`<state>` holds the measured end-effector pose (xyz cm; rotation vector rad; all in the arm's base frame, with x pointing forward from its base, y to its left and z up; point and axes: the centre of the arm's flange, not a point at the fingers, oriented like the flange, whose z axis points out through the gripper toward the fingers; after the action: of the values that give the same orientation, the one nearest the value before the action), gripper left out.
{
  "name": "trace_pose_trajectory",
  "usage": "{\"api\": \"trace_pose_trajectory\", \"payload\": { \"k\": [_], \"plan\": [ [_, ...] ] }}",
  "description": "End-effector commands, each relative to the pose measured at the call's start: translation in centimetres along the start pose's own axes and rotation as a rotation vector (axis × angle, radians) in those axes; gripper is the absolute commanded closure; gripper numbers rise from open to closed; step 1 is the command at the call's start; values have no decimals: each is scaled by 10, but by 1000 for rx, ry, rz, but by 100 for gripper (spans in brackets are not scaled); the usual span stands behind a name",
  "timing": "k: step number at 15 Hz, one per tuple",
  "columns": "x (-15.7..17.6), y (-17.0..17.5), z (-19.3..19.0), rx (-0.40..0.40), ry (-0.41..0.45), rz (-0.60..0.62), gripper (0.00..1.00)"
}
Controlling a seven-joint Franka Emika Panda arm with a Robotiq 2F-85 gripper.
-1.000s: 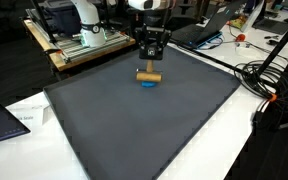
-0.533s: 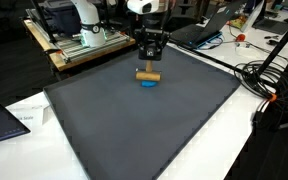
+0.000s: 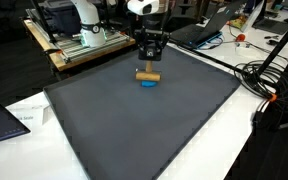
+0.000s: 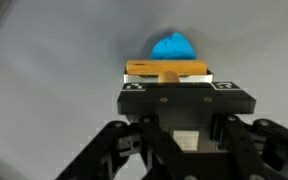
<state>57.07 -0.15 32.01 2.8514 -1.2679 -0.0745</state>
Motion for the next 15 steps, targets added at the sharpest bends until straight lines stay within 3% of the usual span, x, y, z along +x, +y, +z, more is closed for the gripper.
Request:
{"api": "trace_pose_trajectory", "payload": {
  "k": [1, 15],
  "plan": [
    [-1, -3, 18, -16, -44, -11, 78],
    [-5, -3, 37, -47, -66, -21, 78]
  ]
}}
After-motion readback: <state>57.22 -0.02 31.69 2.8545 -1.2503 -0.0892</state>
